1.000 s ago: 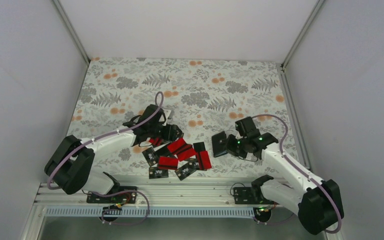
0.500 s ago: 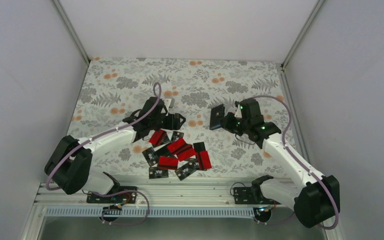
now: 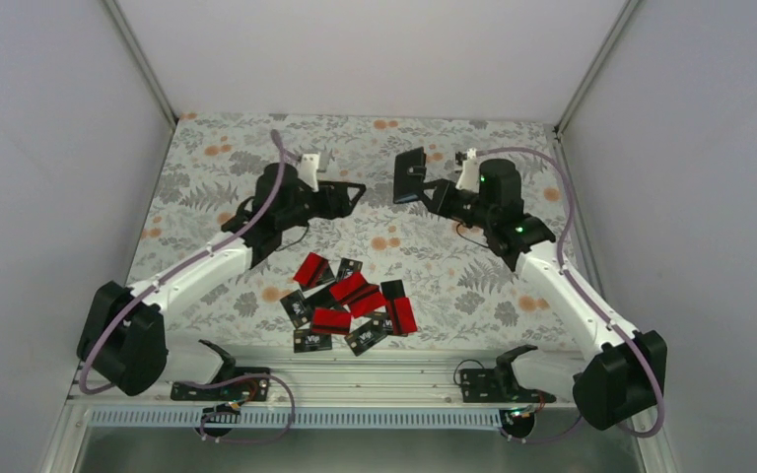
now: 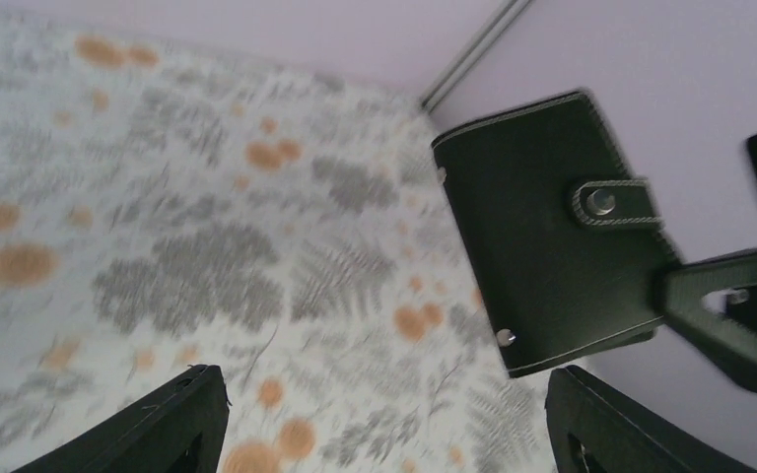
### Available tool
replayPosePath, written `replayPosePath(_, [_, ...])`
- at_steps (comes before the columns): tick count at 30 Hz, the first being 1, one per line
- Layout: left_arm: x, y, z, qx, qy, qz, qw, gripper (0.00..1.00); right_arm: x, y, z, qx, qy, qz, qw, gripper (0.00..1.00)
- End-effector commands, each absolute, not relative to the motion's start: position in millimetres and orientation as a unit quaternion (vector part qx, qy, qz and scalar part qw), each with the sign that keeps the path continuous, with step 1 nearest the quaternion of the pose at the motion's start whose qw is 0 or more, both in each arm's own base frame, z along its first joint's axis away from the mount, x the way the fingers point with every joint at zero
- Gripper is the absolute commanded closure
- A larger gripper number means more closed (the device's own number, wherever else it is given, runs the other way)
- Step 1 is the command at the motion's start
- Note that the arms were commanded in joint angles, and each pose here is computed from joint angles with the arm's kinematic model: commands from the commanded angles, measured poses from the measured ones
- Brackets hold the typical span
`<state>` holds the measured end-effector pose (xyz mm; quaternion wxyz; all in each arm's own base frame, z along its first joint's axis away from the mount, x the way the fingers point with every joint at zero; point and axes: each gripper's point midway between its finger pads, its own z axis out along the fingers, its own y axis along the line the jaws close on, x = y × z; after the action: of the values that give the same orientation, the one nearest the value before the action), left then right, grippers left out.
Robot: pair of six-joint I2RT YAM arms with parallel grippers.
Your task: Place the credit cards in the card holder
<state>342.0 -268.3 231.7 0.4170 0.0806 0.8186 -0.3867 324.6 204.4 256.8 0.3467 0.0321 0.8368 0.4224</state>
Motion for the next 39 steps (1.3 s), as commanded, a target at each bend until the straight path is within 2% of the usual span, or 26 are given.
replayPosePath(1, [338,-264,301,0.099,0.731,-0.492,0.462,0.19,332,218,329,-0.041,0.777,0.466,0.421,0.96])
replayPosePath(8, [325,-260,347,0.152,0.66,-0.558,0.479,0.2,317,240,379,-0.129,0.719,0.528,0.432,0.96])
replayPosePath(14, [310,-264,372,0.194,0.613,-0.595,0.483,0.22,306,251,388,-0.171,0.697,0.56,0.415,0.96])
replayPosePath(28, [322,-273,377,0.186,0.59,-0.631,0.468,0.35,288,265,389,-0.228,0.669,0.598,0.378,0.96])
replayPosePath(30, [323,-274,377,0.186,0.585,-0.638,0.465,0.38,286,266,389,-0.234,0.667,0.6,0.375,0.96])
replayPosePath(33, [321,-277,380,0.191,0.57,-0.658,0.455,0.5,284,268,385,-0.241,0.666,0.602,0.369,0.96])
replayPosePath(39, [321,-281,381,0.197,0.558,-0.678,0.436,0.85,286,268,378,-0.241,0.676,0.591,0.368,0.96])
